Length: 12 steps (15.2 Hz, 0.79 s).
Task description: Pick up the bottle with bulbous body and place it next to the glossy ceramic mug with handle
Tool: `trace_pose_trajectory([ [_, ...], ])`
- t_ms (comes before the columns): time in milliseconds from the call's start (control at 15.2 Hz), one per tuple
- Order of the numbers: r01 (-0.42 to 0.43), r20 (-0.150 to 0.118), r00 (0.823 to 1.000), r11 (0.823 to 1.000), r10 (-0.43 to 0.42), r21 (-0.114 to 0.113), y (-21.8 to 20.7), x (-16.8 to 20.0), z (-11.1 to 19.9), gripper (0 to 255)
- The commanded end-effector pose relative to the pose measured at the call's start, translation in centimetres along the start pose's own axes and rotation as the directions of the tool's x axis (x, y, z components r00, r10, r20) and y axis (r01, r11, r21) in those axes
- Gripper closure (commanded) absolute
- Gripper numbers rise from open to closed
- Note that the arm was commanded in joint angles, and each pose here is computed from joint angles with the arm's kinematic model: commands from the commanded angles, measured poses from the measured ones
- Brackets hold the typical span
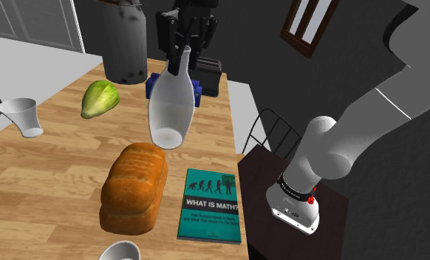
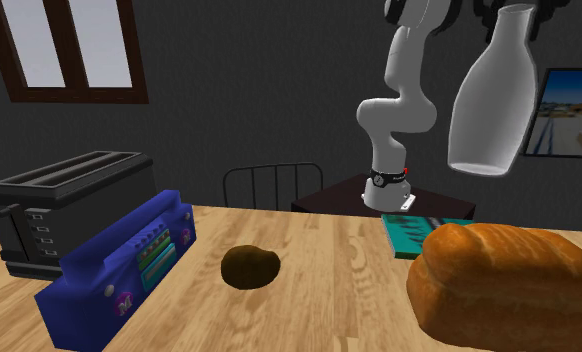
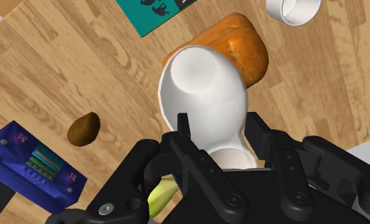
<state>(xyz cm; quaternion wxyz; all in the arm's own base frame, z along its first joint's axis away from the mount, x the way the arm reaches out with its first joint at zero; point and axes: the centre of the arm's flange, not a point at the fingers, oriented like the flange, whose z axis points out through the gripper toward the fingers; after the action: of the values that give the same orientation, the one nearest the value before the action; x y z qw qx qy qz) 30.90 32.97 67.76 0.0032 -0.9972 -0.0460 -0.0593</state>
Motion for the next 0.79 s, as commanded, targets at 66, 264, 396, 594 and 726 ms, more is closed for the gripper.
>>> trace_pose_trajectory([
  [66, -0.002, -0.001, 1.0, 1.0, 0.002, 0.0, -3.1, -1.8, 0.4, 255],
  [264, -0.002, -0.001, 1.0, 1.0, 0.002, 0.0, -6.6, -3.8, 0.8, 255],
  [396, -0.002, -0.001, 1.0, 1.0, 0.002, 0.0, -8.9, -5.0, 1.1, 255],
  [594, -0.002, -0.001, 1.0, 1.0, 0.002, 0.0, -12.3, -7.0, 1.6, 255],
  [726, -0.002, -0.001, 1.0, 1.0, 0.002, 0.0, -14.6, -8.2, 1.9, 255],
])
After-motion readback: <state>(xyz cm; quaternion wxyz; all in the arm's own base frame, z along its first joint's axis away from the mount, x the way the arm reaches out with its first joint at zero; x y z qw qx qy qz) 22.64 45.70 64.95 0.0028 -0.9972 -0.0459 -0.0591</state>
